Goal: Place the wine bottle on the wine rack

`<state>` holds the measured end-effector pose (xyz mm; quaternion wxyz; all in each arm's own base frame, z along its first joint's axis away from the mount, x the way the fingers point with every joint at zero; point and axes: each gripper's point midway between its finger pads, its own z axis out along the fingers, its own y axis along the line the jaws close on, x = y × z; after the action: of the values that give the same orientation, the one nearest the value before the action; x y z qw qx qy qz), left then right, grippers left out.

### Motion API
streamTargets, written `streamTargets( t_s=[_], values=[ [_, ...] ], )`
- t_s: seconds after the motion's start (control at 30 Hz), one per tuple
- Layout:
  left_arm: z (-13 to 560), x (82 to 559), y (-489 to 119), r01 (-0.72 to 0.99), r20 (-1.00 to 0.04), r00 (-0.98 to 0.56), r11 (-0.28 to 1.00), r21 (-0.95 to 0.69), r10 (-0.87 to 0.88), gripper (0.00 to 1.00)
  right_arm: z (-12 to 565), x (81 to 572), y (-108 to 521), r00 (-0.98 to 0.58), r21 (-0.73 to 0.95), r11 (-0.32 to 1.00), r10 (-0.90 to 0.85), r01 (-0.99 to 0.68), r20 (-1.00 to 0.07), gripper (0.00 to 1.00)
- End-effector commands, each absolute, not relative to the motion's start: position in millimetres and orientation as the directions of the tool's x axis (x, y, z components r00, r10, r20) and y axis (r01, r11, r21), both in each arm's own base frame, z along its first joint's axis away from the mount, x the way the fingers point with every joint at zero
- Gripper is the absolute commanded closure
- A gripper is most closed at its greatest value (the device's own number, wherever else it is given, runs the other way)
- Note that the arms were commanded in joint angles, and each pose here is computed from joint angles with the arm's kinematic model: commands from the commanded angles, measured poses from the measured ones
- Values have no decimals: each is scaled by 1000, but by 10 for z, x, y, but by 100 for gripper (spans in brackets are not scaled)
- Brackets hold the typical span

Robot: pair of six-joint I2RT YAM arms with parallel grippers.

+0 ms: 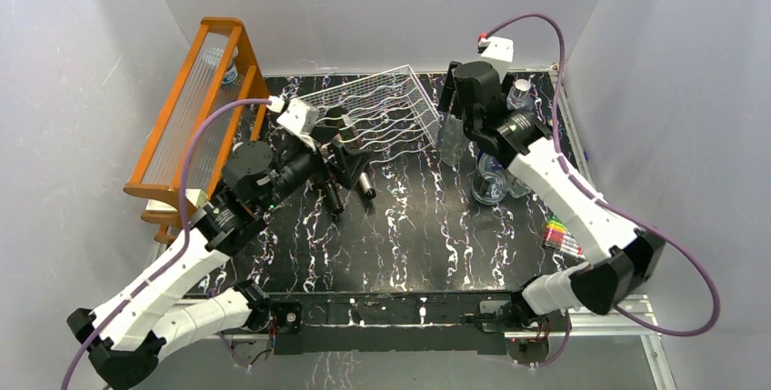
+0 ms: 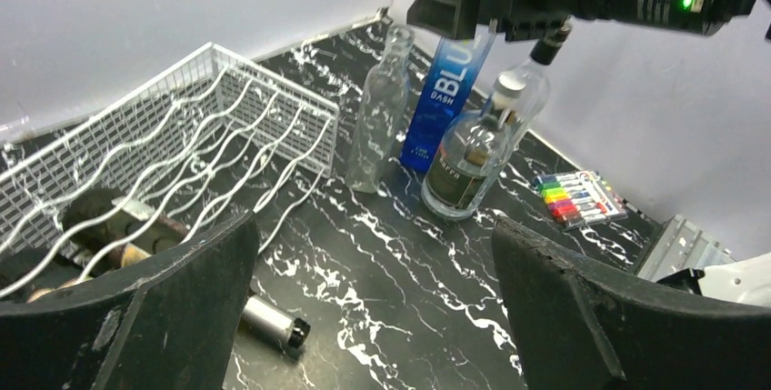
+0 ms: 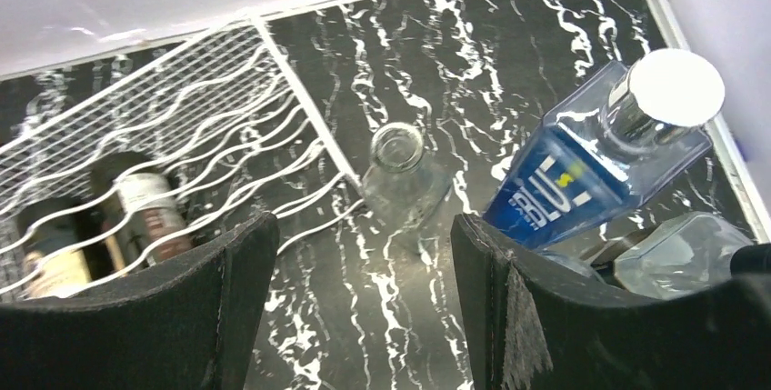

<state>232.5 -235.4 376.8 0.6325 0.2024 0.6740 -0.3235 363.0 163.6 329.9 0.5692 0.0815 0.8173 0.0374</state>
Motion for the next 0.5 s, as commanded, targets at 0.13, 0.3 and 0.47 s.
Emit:
streamTargets(
  t_s=[0.13,0.3,0.47],
  values=[
    [3399,2558,-2427,596,-965,-216,763,-249,-146,2,3065,3971,1393,-421,83,978,158,190,-893,22],
    [3270,2580,-2506,598,-957,-258,756,-266,-132,2,2814,4152,1370,-467,73,985,139,155,-873,29],
    [3220,2586,-2532,603,-956,-269,753,-263,-118,2,2761,4259,1463,-460,64,994,99,91,-882,35]
  ],
)
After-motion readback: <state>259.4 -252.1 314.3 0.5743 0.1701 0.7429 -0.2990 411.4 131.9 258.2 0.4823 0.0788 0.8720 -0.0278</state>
